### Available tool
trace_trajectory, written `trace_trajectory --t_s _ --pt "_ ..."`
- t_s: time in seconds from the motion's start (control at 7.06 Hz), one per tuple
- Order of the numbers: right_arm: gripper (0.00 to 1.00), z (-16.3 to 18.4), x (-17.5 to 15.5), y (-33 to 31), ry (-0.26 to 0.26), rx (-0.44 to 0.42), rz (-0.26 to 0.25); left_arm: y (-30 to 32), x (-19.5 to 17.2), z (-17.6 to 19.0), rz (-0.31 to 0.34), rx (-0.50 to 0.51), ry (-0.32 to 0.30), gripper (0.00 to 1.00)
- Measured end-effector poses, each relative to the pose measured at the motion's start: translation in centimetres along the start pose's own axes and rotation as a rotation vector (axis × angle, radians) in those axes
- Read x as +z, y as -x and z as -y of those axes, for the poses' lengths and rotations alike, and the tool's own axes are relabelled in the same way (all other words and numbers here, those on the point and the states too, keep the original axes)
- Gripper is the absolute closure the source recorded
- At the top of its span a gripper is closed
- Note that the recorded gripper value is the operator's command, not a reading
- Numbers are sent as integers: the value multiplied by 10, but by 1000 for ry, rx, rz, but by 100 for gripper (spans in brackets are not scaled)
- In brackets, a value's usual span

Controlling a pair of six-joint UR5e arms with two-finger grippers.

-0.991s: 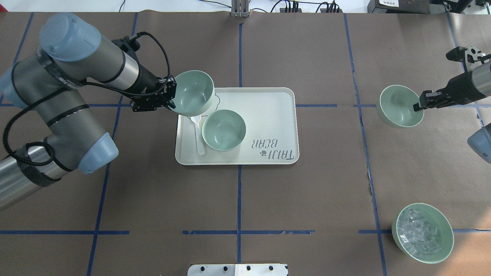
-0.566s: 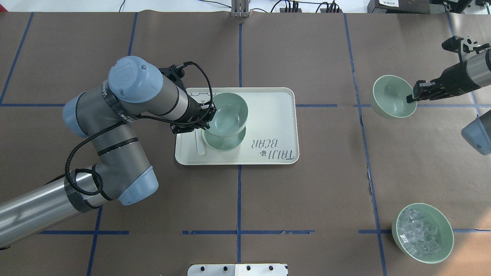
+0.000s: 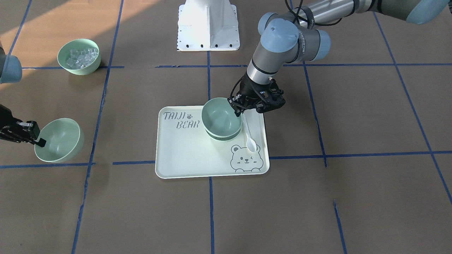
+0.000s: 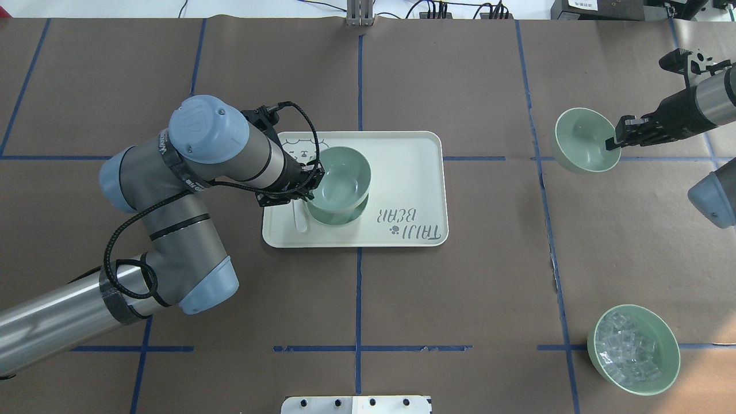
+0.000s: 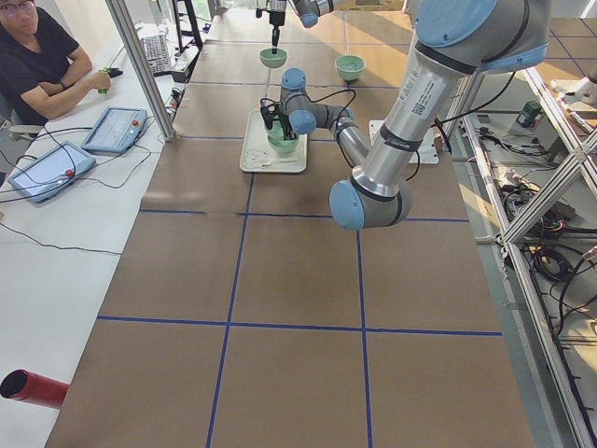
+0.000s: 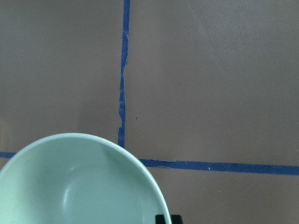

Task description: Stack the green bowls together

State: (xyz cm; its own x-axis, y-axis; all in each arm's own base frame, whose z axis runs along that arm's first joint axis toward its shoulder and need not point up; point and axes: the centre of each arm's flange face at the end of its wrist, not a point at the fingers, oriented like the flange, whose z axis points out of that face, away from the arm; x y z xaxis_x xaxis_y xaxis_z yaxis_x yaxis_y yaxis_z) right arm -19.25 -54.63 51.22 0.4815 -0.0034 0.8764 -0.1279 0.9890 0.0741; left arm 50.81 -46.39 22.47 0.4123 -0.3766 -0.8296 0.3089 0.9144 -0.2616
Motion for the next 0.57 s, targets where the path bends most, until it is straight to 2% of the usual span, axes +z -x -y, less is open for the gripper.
trace_trajectory --t_s 0.14,0.28,0.57 --pt "100 0 0 0 0 1 0 1 1 0 3 -1 0 92" --pt "100 0 0 0 0 1 0 2 2 1 4 -1 0 1" --pt "100 0 0 1 -1 -1 2 2 2 1 5 -2 -6 0"
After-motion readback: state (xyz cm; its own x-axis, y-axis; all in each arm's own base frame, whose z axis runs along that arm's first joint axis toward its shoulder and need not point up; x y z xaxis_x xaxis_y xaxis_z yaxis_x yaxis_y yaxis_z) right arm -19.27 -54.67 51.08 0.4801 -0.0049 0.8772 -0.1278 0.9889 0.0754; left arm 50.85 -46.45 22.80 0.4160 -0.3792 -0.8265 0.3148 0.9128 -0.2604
